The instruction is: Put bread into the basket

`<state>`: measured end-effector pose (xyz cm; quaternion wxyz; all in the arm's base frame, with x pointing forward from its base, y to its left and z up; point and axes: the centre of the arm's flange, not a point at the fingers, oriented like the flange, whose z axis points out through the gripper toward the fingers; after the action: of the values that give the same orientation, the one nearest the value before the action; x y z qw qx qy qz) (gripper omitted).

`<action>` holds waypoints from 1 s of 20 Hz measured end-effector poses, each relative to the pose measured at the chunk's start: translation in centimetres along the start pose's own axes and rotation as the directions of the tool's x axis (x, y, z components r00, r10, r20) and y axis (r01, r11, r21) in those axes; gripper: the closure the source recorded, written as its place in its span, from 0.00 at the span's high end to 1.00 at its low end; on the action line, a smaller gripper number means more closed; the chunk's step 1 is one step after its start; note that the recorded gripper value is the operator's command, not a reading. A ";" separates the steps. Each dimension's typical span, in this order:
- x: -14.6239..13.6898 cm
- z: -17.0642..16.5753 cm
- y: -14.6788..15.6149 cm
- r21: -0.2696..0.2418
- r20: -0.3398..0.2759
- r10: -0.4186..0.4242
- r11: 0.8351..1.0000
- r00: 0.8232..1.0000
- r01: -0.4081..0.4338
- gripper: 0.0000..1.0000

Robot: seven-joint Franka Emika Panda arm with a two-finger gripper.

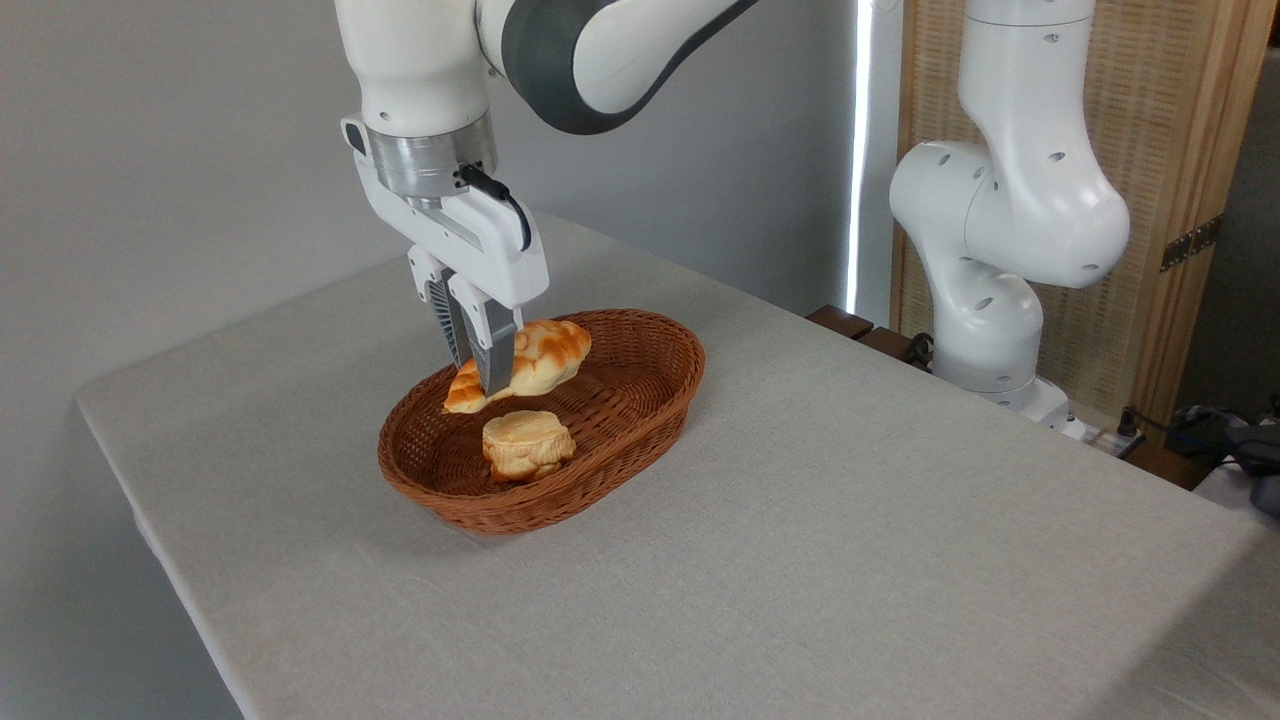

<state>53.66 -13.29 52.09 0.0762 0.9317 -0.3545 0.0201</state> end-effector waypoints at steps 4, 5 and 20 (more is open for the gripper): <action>-0.1 0.0 -0.1 0.009 0.007 0.003 1.000 1.000 -0.003 1.00; -0.1 0.0 -0.1 0.010 0.007 0.003 1.000 1.000 -0.003 1.00; -3.5 -2.5 -7.1 0.135 -0.033 -0.073 0.988 0.997 0.077 1.00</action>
<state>55.81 -5.41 53.33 0.0183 0.9471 -0.3157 0.0543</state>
